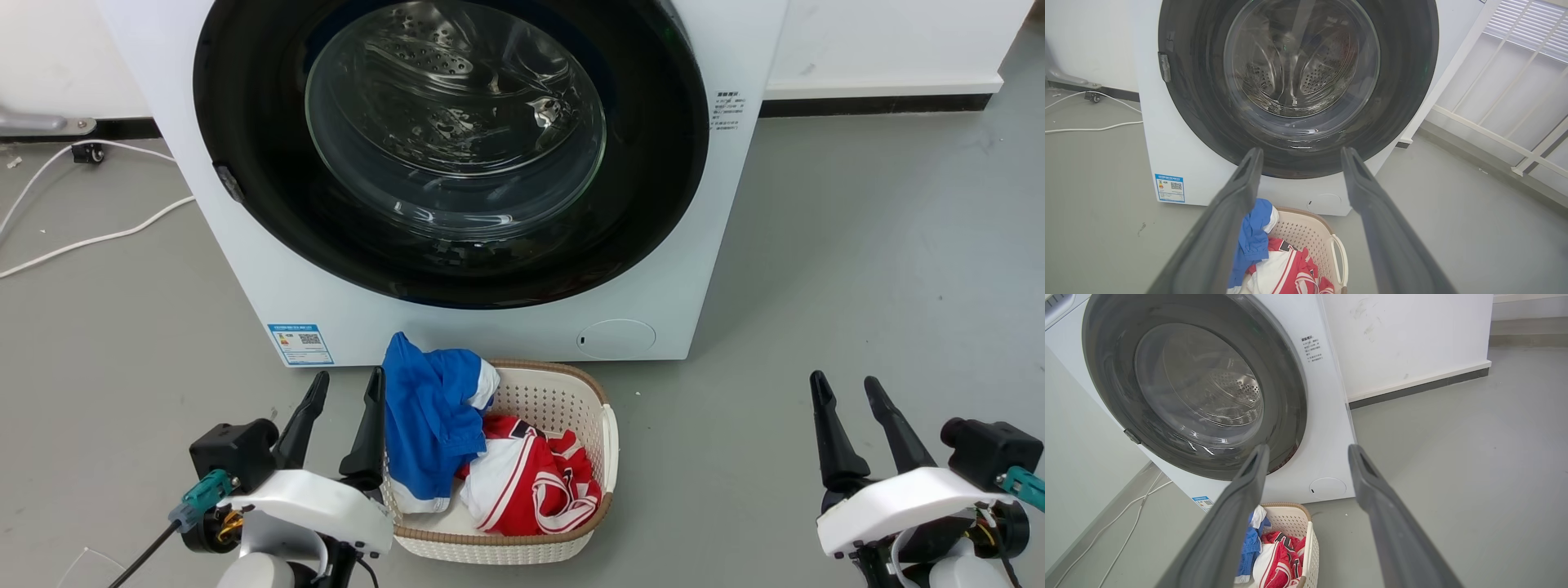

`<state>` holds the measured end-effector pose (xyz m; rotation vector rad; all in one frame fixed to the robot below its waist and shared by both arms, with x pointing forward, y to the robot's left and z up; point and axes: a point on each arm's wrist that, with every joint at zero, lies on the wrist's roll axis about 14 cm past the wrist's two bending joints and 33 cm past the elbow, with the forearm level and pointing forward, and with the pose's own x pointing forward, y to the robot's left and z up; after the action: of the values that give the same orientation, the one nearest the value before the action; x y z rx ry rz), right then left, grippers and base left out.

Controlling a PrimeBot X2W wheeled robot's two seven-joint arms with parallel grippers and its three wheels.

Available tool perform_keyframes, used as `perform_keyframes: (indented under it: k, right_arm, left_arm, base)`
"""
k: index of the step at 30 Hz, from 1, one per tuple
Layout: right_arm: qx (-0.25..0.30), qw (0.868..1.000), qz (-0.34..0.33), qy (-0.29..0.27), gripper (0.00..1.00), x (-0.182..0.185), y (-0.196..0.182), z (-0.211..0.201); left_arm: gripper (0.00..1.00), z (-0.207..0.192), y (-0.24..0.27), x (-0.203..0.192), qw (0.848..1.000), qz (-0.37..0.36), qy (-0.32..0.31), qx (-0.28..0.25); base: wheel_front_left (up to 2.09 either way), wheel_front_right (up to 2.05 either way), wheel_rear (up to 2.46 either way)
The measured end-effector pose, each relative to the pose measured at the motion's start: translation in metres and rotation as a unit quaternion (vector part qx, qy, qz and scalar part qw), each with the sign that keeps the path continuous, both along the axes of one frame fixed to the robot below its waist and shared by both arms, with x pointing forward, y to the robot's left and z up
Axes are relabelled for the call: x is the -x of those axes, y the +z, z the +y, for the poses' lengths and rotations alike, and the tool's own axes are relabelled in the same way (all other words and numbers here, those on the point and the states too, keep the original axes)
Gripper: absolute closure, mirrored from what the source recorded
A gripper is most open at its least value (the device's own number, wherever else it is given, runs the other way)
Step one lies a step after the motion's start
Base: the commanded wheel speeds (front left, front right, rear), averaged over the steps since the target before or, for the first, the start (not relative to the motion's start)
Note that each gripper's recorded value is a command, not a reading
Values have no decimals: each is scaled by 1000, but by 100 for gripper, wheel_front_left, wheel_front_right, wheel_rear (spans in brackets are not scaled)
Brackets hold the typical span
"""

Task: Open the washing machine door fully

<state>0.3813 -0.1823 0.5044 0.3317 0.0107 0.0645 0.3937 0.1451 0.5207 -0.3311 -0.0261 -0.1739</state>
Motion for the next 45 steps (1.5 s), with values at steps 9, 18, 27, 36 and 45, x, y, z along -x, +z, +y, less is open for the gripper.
perform_keyframes:
  k: [9, 18, 27, 36, 45]
  right_arm:
    - [45, 999, -5, 5, 0, 1, 0, 1]
    - [86, 996, -15, 10, 0, 0, 2, 4]
    - [115, 993, -27, 14, 0, 0, 5, 6]
    - [137, 990, -39, 18, 0, -1, 9, 10]
    - [153, 987, -46, 18, 0, 0, 8, 13]
  left_arm:
    - [0, 1, 0, -2, 999, -11, 5, -46]
    - [0, 1, -3, -1, 996, -16, 6, -83]
    - [0, 0, -3, -2, 993, -26, 5, -112]
    - [0, 4, -10, -3, 991, -23, 10, -134]
    - [0, 8, -8, -5, 985, -36, 18, -168]
  base:
    - [0, 0, 0]
    - [0, 0, 0]
    - [0, 0, 0]
    - [0, 0, 0]
    - [0, 0, 0]
